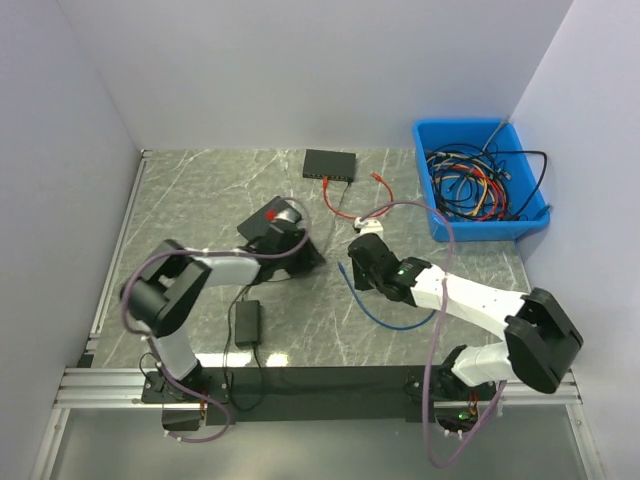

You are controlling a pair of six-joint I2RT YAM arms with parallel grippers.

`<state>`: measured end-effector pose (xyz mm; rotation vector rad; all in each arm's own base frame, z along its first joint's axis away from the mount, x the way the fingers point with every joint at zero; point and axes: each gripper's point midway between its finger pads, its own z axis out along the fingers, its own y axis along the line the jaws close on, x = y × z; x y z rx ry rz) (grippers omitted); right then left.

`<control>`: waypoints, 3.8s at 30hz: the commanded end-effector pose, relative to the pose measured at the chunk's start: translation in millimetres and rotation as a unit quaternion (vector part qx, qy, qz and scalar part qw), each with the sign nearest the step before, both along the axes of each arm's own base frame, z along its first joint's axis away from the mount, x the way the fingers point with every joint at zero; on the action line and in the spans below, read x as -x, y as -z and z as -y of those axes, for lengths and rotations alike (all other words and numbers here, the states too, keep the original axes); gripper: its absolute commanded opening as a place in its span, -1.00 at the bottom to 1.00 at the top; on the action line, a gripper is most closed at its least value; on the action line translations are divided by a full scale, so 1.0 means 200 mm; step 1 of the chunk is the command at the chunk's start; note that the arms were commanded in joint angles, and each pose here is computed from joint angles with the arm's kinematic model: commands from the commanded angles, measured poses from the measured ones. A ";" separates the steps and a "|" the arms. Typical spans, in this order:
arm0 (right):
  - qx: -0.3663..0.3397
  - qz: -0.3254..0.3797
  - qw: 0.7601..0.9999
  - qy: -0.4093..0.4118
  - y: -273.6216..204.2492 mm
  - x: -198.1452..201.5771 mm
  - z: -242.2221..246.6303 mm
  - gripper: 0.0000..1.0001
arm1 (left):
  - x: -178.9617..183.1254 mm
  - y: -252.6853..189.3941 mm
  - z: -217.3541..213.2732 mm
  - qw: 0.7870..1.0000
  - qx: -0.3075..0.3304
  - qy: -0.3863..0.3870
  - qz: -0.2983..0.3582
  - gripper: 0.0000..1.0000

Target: Insert the plug into the switch port

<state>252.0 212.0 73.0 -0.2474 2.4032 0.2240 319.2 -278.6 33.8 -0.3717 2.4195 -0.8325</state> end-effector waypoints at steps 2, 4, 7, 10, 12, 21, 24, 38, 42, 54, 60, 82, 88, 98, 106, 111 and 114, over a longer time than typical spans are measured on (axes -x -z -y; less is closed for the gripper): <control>0.001 0.035 0.999 0.028 -0.11 0.00 0.09 -0.52 | 0.20 0.14 0.29 0.995 0.005 0.066 -0.071 0.09; -0.001 0.049 0.998 0.040 -0.17 0.00 0.13 -0.51 | 0.22 0.12 0.45 0.993 0.023 0.092 -0.070 0.09; -0.014 0.059 0.997 0.056 -0.23 0.02 0.18 -0.41 | 0.22 0.07 0.64 0.989 0.051 0.119 -0.067 0.09; -0.023 0.060 0.996 0.067 -0.26 0.04 0.20 -0.18 | 0.19 -0.02 0.83 0.983 0.093 0.145 -0.058 0.08; -0.028 0.060 0.995 0.078 -0.27 0.05 0.22 -0.03 | 0.16 -0.13 0.97 0.977 0.127 0.166 -0.042 0.09; -0.058 0.087 0.985 0.134 -0.32 0.11 0.35 0.16 | 0.08 -0.35 1.24 0.947 0.224 0.228 -0.021 0.13; -0.067 0.094 0.983 0.145 -0.33 0.12 0.38 0.28 | 0.03 -0.35 1.17 0.959 0.188 0.212 -0.017 0.18; -0.054 0.079 0.982 0.161 -0.23 -0.03 0.26 0.48 | -0.21 -0.20 0.57 0.988 -0.130 0.082 0.008 0.38; -0.034 0.060 0.981 0.182 -0.14 -0.15 0.27 0.41 | -0.24 -0.36 0.46 0.991 -0.122 0.048 0.040 0.38; 0.044 0.006 0.973 0.228 0.14 -0.39 0.36 0.01 | -0.19 -0.64 0.24 0.989 -0.100 0.009 0.107 0.37; 0.067 -0.006 0.967 0.248 0.23 -0.40 0.38 -0.55 | -0.17 -0.68 0.16 0.988 -0.099 0.001 0.116 0.37; -0.289 0.165 0.911 -0.243 -0.68 0.23 -0.27 -1.00 | 0.01 -1.19 -0.26 0.952 0.059 -0.037 0.297 0.52; -0.323 0.187 0.878 -0.300 -0.81 0.37 -0.30 -1.00 | 0.13 -1.34 -0.22 0.927 0.155 0.031 0.341 0.56; -0.338 0.198 0.862 -0.321 -0.87 0.39 -0.33 -1.00 | 0.23 -1.43 -0.11 0.898 0.235 0.101 0.357 0.44; -0.358 0.205 0.853 -0.319 -0.91 0.38 -0.36 -1.00 | 0.28 -1.45 -0.08 0.887 0.264 0.126 0.357 0.29; -0.365 0.217 0.849 -0.314 -0.96 0.37 -0.36 -1.00 | 0.28 -1.45 -0.06 0.887 0.270 0.134 0.350 0.16; -0.365 0.215 0.848 -0.319 -0.96 0.36 -0.38 -1.00 | 0.29 -1.46 -0.06 0.885 0.275 0.139 0.348 0.11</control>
